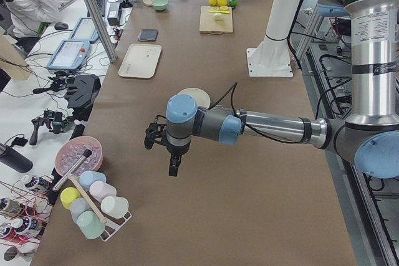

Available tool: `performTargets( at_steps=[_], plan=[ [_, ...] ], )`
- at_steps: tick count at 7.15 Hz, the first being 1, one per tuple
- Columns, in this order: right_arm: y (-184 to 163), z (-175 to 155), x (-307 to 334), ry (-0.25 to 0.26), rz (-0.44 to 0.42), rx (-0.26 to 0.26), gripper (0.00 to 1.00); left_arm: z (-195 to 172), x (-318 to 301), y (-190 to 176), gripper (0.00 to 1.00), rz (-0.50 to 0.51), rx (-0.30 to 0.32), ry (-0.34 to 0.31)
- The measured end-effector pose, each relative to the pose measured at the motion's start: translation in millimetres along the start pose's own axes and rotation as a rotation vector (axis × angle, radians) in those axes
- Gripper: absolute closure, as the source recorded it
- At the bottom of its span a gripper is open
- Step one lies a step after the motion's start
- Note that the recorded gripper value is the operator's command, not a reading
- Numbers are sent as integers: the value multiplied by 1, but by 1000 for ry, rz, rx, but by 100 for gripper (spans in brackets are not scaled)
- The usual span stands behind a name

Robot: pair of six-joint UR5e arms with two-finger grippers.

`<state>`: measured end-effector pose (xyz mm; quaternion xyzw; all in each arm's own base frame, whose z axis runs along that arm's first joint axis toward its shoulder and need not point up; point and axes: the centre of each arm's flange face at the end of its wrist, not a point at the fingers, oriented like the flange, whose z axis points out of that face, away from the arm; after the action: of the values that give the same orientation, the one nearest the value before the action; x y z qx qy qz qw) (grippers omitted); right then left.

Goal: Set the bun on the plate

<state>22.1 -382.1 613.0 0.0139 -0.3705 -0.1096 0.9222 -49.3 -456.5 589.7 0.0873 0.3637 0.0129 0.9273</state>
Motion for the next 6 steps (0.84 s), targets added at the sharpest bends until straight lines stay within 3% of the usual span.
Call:
performTargets(
  at_steps=[6],
  plan=[
    [-6, -7, -5, 5, -10, 17, 0, -9, 8, -3, 2, 16, 18, 3]
  ],
)
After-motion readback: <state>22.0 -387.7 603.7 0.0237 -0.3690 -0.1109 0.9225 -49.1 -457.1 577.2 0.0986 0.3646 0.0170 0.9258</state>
